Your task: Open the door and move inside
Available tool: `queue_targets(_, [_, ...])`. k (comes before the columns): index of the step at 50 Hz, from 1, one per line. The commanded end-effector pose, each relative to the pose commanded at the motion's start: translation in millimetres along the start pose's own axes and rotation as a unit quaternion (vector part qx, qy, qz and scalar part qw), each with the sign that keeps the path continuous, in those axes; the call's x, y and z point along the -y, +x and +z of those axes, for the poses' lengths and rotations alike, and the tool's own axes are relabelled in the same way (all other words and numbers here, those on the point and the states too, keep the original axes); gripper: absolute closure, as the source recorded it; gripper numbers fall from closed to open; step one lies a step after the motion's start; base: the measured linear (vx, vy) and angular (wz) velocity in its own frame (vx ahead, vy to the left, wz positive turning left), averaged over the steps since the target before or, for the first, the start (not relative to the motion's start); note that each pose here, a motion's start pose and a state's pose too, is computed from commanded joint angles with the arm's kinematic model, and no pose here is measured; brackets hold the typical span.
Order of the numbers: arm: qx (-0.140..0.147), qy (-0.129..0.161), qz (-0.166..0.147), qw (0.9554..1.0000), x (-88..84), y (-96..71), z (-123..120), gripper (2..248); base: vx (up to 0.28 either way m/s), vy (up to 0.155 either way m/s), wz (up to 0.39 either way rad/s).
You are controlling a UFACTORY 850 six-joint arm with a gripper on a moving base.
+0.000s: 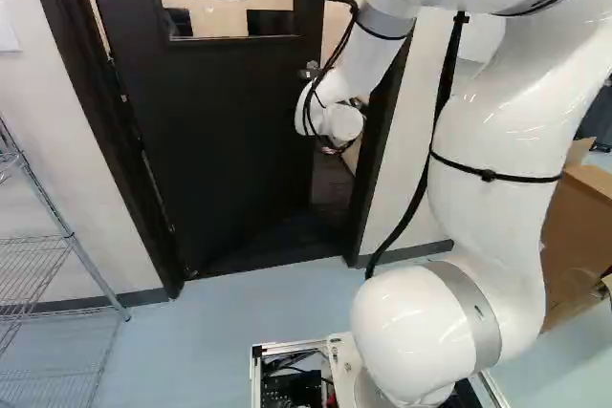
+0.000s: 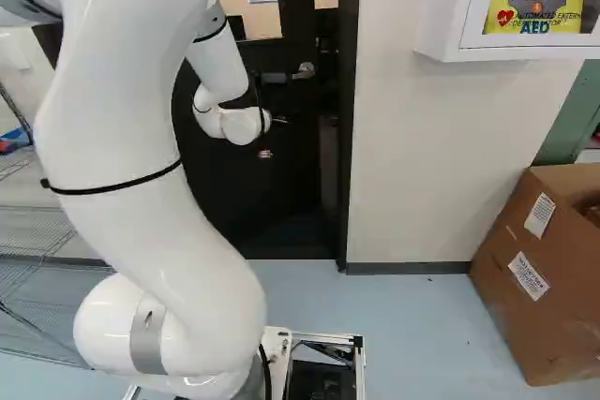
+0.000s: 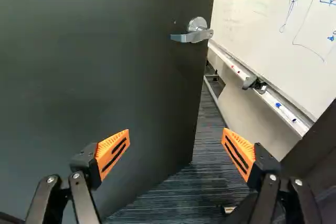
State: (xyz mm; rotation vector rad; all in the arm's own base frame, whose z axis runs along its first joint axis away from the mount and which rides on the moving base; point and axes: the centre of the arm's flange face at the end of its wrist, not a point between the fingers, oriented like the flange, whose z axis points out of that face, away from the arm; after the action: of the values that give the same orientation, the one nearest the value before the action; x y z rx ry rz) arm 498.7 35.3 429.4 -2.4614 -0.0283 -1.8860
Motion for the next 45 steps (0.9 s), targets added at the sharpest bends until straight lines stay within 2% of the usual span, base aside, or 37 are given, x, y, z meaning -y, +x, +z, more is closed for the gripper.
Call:
queue_targets(33, [0.006, 0.016, -0.044, 0.9989, -29.1, -11.6, -50, 3, 0.000, 0.000, 0.000])
queue_targets(45, [0.007, 0.008, -0.047, 0.9988, -40.0, -16.9, -70, 3, 0.000, 0.000, 0.000])
